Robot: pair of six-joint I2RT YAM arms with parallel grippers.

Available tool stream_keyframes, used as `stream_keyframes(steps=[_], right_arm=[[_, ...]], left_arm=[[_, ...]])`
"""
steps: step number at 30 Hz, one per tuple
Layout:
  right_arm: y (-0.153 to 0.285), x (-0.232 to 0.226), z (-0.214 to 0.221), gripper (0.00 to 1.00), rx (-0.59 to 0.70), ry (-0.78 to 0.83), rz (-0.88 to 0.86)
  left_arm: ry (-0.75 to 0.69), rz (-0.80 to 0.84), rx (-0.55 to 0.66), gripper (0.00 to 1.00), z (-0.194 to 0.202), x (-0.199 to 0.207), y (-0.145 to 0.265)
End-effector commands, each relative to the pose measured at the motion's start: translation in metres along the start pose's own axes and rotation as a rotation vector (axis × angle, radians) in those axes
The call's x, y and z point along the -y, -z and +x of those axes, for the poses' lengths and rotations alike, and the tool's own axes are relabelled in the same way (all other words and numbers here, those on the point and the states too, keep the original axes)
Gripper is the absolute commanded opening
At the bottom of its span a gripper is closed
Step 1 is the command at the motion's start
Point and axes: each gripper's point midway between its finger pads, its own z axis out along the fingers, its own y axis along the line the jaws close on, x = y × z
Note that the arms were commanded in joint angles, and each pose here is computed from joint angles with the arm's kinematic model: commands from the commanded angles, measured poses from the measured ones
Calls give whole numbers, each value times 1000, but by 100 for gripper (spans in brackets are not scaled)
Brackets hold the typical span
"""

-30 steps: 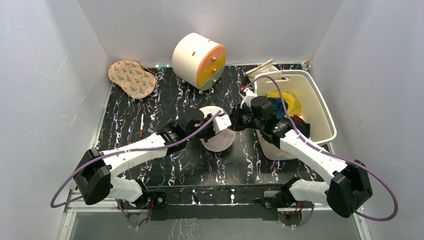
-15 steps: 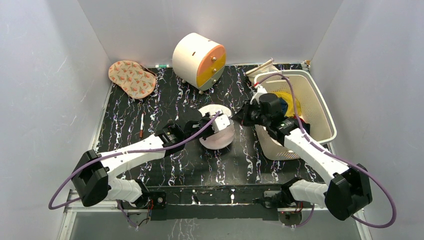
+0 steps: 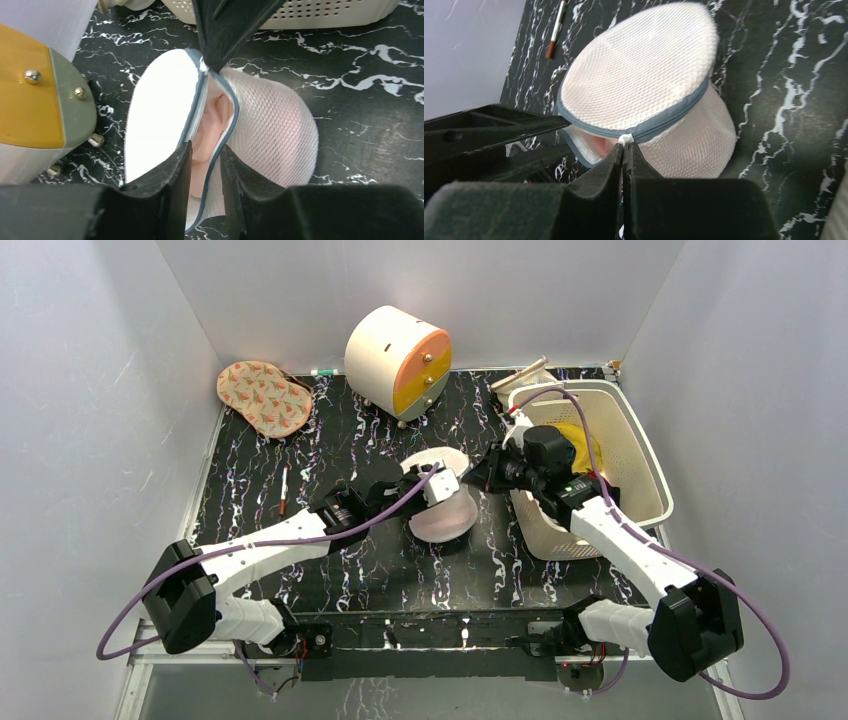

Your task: Unzip the laundry bag and remove the bra

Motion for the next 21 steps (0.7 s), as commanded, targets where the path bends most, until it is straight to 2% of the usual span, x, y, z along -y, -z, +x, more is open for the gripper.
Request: stream_keyframes(steps=[1, 3, 7, 18, 21], right_arm=[[3, -41, -17, 0, 74, 69, -124], [1, -46, -15, 0, 73, 67, -137], [-4, -52, -9, 0, 55, 62, -147], [3, -70, -4, 0, 73, 61, -178], [2, -70, -4, 0, 66, 60, -172]], left_arm=[[15, 54, 81, 31, -26, 6, 10], [23, 84, 94, 37, -30, 11, 10], [42, 158, 115, 41, -37, 23, 11], [86, 156, 62, 31, -29, 24, -3], [96, 144, 47, 26, -24, 23, -8]])
